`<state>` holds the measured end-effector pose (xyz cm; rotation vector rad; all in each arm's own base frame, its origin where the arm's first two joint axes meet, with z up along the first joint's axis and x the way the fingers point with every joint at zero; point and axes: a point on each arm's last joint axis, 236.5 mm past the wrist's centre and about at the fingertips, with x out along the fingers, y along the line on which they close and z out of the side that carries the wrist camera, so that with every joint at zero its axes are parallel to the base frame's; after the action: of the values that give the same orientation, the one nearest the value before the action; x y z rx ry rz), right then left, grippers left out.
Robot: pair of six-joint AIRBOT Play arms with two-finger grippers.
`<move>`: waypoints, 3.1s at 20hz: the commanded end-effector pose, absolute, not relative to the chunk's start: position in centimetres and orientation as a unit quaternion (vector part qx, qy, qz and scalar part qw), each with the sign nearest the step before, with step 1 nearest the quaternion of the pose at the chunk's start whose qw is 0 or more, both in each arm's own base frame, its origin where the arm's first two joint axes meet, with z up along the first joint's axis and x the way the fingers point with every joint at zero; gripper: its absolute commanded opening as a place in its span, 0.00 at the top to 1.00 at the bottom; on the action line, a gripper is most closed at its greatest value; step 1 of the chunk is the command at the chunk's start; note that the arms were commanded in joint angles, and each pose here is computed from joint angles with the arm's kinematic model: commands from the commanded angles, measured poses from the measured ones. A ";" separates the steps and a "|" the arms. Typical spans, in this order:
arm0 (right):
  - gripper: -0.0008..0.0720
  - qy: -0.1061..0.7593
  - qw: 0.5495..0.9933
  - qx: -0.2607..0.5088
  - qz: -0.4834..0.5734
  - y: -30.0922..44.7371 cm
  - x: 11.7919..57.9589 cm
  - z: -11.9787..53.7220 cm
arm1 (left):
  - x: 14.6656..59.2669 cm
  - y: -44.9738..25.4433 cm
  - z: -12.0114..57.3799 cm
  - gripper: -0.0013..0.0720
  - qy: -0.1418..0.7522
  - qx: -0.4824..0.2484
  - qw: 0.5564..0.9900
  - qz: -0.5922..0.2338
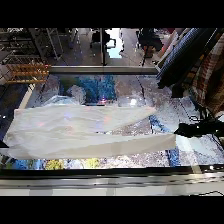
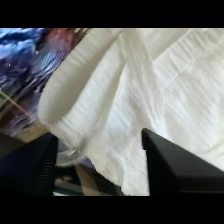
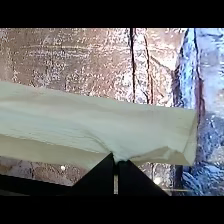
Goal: Fold the clothes and pants, and hang the long-sleeved shirts on hangers.
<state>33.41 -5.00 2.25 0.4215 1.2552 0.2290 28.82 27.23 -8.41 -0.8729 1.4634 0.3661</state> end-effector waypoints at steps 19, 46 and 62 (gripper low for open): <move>0.97 0.685 0.683 0.186 0.172 -2.4 25.6 -0.8 | 28.3 28.6 -5.8 0.96 0.645 -0.382 0.651 0.117; 0.41 0.420 0.867 0.240 0.122 -3.9 62.0 -6.4 | 33.5 28.9 3.1 0.16 0.540 -0.377 0.743 0.120; 0.97 0.443 0.868 0.162 0.156 -3.3 62.0 -3.0 | 36.8 24.6 3.4 0.16 0.555 -0.345 0.754 0.064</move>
<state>62.35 -4.26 -6.69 0.3781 0.9410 0.2752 36.74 24.81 3.36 -0.7646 1.2088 0.1487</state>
